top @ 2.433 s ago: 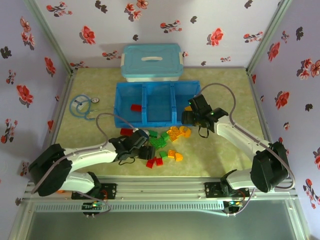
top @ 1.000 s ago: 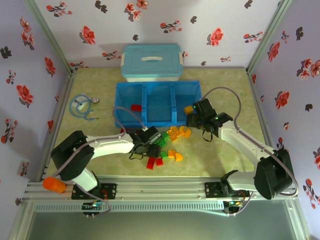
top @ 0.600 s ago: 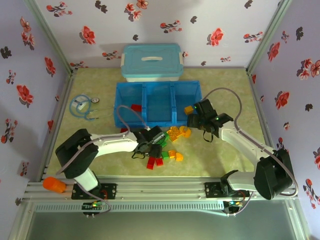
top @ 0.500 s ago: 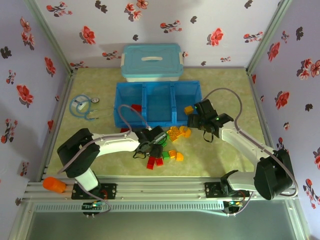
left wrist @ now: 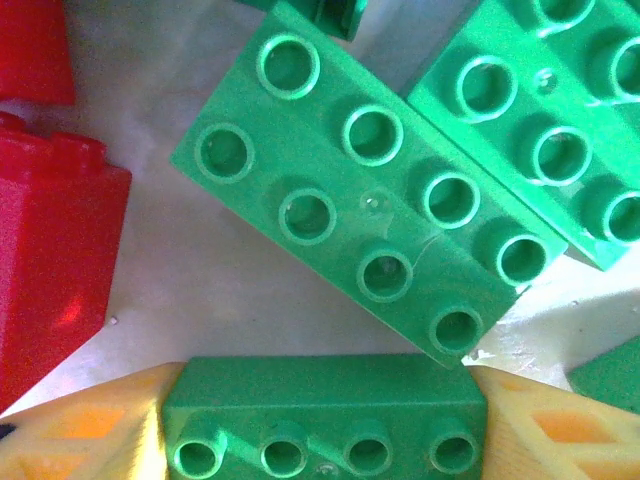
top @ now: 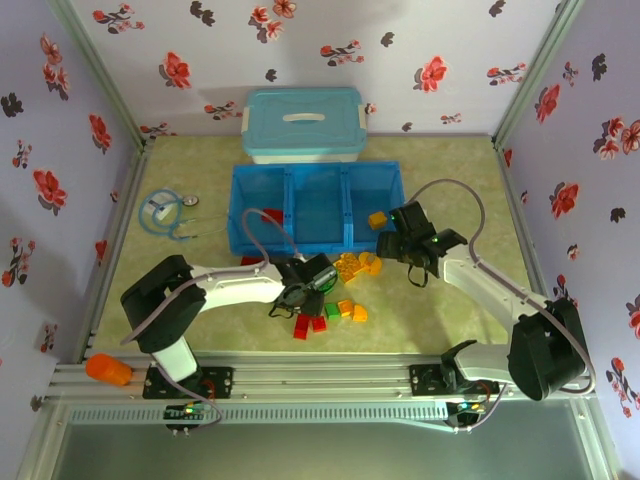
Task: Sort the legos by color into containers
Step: Pick up the lego from the middle-left of the table, then place the lego in the container.
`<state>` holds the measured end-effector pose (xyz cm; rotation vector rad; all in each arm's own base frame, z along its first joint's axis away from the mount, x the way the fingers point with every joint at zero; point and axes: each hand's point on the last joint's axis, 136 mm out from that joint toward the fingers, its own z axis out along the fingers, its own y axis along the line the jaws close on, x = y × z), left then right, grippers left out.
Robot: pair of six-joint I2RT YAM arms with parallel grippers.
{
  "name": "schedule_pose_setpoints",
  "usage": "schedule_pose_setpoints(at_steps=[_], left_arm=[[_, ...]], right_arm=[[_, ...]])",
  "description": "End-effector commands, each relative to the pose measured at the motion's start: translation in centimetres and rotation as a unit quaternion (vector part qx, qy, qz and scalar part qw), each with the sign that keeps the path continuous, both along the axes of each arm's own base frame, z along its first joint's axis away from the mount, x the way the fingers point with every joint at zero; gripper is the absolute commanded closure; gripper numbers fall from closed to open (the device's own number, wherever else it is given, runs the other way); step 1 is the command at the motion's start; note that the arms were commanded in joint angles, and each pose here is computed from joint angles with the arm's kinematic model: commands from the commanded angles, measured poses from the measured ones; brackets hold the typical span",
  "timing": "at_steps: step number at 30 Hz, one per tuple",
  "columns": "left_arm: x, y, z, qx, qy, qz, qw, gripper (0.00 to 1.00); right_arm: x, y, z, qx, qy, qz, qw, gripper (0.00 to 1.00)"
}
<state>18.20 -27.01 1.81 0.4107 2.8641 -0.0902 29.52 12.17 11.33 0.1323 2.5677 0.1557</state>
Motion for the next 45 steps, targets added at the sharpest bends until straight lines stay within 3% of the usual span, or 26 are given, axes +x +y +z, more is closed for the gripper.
schedule_pose_setpoints(at_steps=[1,9,17,24,35,42,45], left_arm=[[-0.5,1.7,-0.4,0.039,0.006,0.007,0.999,0.40],[1.1,1.1,6.0,-0.002,-0.045,-0.001,0.999,0.41],[7.2,0.7,13.1,-0.045,-0.113,0.003,0.993,0.39],[13.8,-0.5,15.4,-0.069,-0.137,0.013,0.988,0.39],[22.2,-2.5,16.0,-0.089,-0.143,0.022,0.986,0.38],[23.0,-3.4,19.5,-0.106,-0.168,0.004,0.980,0.13],[22.1,-2.6,21.2,-0.118,-0.183,0.006,0.976,0.12]], right_arm=[[0.2,-0.6,0.9,0.008,-0.019,-0.021,1.000,0.24],[-0.1,-0.5,1.9,0.021,-0.029,-0.016,0.999,0.24],[-0.7,0.4,2.0,0.046,-0.025,-0.001,0.999,0.25],[-1.8,0.8,2.2,0.063,-0.025,0.018,0.998,0.26],[-3.4,1.3,1.6,0.070,-0.011,0.038,0.997,0.26],[-3.9,1.7,2.0,0.062,-0.010,0.048,0.997,0.24],[-4.0,1.6,2.1,0.055,-0.010,0.049,0.997,0.23]])
